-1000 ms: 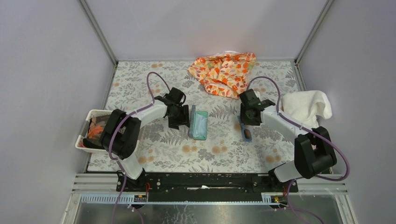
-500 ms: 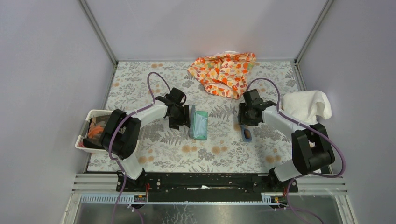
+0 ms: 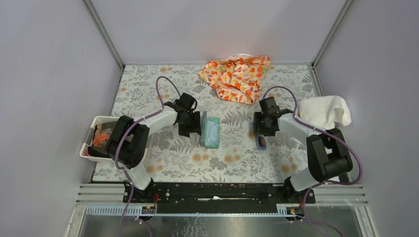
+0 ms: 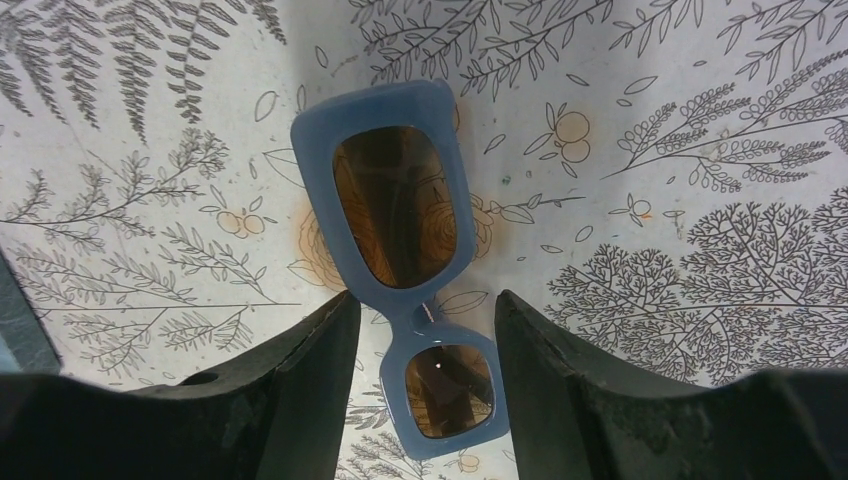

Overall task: Organize the sunglasses
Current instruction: Pick up the sunglasses from the center of the board.

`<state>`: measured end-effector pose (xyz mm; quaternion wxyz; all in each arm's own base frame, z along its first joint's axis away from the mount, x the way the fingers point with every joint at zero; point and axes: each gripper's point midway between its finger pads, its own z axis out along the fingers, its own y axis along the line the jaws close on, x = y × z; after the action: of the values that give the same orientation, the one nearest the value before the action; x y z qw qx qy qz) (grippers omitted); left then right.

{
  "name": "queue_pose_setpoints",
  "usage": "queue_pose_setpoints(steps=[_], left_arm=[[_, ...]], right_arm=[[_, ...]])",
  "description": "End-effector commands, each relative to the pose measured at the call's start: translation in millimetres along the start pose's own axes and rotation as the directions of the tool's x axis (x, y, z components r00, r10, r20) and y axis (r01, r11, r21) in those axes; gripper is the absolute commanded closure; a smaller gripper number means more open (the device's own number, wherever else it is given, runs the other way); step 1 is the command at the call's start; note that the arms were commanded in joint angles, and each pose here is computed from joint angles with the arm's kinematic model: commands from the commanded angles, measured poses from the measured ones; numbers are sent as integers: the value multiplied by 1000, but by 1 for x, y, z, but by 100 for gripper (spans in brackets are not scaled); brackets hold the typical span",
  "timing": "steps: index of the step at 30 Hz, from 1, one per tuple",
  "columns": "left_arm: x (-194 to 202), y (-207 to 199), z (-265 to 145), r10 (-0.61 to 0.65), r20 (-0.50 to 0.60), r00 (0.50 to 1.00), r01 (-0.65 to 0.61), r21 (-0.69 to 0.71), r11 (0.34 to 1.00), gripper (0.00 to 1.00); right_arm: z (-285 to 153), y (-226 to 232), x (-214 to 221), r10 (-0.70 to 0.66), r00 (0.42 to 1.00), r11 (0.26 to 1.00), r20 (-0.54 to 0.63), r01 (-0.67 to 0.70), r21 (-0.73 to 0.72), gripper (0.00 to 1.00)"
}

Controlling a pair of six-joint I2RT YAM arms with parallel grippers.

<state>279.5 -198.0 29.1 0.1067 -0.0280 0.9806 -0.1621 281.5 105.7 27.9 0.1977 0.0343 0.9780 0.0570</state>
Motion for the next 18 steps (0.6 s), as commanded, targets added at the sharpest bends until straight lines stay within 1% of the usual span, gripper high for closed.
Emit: queue_pose_setpoints(steps=[1, 10, 13, 18], left_arm=[[-3, -7, -5, 21, 20, 1000, -21, 12, 1000, 34], [-3, -8, -4, 21, 17, 1000, -21, 11, 1000, 34], [-2, -8, -2, 22, 13, 1000, -22, 9, 1000, 34], [-2, -8, -2, 23, 11, 1000, -23, 9, 1000, 34]], right_arm=[[7, 1, 3, 6, 1000, 1000, -14, -6, -23, 41], [13, 2, 1, 6, 1000, 1000, -6, -6, -25, 44], [14, 6, 0, 2, 1000, 999, -14, -2, -46, 45], [15, 9, -3, 9, 1000, 999, -12, -10, -53, 50]])
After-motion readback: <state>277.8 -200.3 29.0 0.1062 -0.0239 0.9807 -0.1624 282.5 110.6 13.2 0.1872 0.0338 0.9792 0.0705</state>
